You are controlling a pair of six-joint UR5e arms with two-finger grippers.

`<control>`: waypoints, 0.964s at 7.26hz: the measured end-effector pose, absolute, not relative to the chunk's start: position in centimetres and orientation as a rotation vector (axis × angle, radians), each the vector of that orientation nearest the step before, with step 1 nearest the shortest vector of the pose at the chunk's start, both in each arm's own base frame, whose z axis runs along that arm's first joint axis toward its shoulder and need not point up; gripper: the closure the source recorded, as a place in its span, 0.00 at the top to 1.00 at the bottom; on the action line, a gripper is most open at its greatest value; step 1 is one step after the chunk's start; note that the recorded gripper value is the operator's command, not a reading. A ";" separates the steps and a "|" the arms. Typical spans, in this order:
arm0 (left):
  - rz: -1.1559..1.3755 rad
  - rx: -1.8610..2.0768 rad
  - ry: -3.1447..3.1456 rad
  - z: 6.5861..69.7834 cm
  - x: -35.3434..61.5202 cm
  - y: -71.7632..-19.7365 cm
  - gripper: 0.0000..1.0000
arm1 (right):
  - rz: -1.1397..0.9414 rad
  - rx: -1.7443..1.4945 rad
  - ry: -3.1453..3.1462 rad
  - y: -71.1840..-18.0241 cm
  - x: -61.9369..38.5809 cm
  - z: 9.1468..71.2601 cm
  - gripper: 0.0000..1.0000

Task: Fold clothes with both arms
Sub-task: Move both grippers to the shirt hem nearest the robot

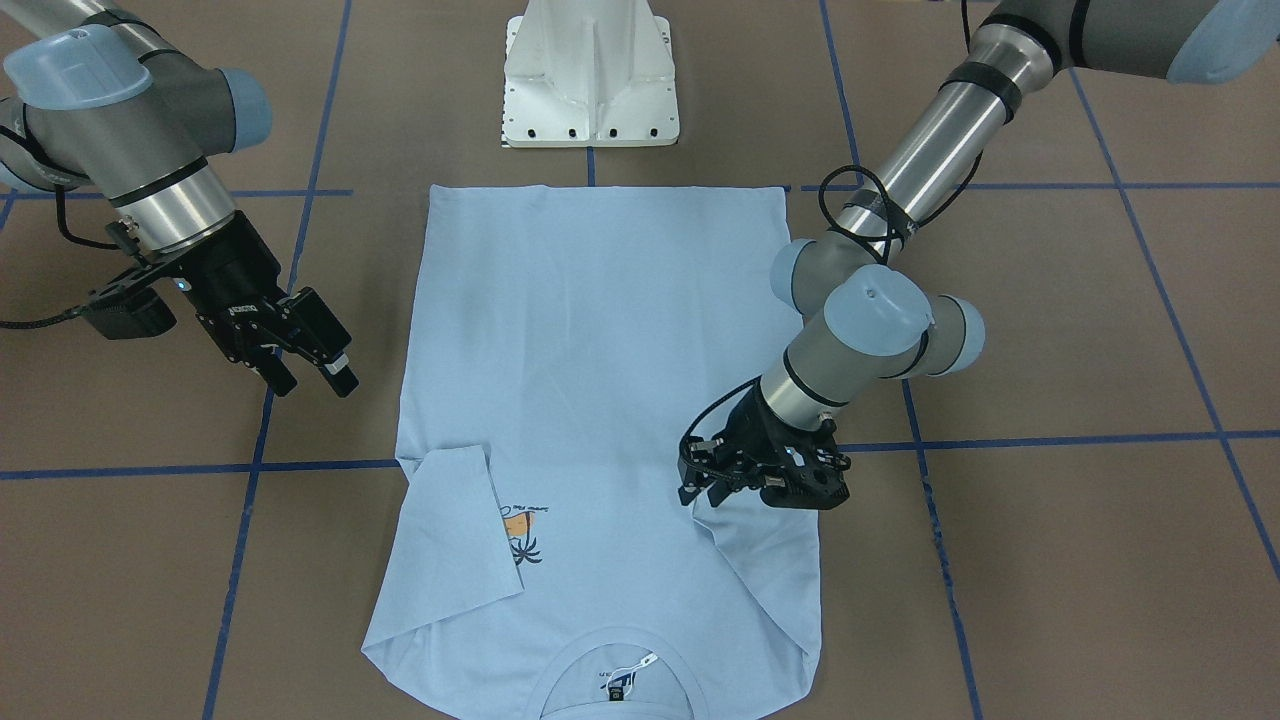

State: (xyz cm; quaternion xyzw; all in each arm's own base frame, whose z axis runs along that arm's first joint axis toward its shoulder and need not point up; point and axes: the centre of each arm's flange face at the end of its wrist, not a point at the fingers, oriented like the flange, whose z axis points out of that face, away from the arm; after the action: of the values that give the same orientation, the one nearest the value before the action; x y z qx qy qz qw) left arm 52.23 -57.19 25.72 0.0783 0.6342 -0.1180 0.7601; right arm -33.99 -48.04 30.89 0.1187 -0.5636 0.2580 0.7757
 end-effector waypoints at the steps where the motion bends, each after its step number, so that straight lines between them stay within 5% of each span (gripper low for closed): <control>1: -0.260 0.149 1.432 25.0 50.6 -54.0 0.99 | 0.556 0.202 -1.222 -44.8 -35.3 30.3 1.00; 7: -0.230 0.157 1.531 27.5 38.2 -42.4 0.99 | 0.646 0.200 -0.955 -16.3 -47.6 31.6 0.94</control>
State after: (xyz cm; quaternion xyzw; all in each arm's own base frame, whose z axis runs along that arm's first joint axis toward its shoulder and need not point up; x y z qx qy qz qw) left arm 38.20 -42.45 27.49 0.0707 0.6906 -0.1039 0.7123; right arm -47.59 -16.29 31.60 0.0946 -0.4506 0.3047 0.8338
